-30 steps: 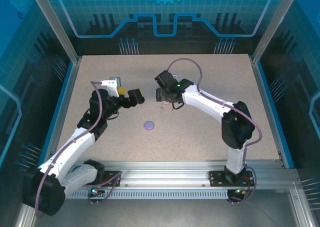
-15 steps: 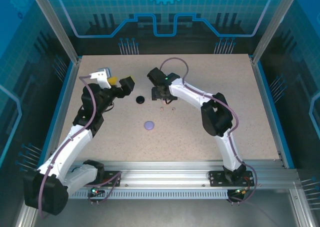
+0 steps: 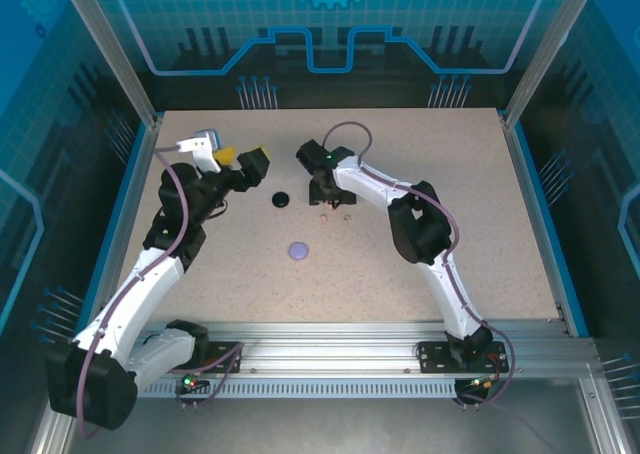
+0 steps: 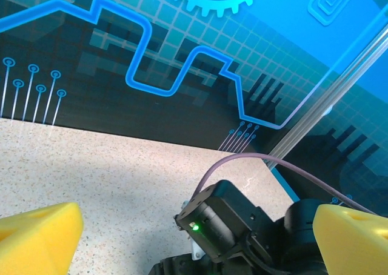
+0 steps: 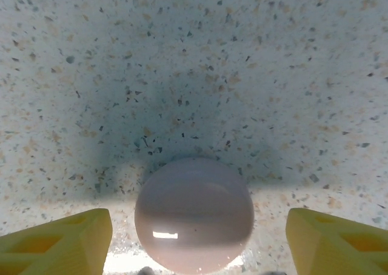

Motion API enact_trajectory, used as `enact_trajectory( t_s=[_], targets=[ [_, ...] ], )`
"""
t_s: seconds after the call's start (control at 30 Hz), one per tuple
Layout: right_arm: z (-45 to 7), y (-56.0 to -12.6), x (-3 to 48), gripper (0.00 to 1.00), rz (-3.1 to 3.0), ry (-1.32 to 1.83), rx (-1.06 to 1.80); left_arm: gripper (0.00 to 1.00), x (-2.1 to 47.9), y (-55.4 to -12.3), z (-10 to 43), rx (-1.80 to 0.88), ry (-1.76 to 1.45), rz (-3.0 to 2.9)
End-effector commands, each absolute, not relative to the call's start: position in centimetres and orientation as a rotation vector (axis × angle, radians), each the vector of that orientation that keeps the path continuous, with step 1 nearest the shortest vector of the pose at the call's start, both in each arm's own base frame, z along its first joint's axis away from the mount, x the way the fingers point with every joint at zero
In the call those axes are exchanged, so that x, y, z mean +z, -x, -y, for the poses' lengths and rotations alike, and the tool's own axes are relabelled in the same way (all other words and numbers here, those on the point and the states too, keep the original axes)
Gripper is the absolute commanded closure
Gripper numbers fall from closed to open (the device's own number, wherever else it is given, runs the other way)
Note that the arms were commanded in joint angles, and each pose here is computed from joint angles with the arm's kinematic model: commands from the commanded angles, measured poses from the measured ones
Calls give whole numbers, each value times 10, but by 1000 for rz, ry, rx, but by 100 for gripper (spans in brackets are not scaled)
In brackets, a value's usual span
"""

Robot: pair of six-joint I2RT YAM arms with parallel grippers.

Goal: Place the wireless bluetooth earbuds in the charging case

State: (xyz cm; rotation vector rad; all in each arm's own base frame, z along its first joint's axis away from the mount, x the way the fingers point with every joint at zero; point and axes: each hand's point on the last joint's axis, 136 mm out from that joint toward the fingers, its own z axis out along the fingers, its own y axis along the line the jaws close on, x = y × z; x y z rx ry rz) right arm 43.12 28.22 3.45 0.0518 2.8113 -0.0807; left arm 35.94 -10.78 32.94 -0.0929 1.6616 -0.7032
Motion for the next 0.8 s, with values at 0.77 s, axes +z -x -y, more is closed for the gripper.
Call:
enact_trajectory(
  t_s=[0.77],
  targets=[
    [-276, -436, 3, 42, -2866, -136, -85, 1, 348, -360, 110, -736, 57, -1554]
  ],
)
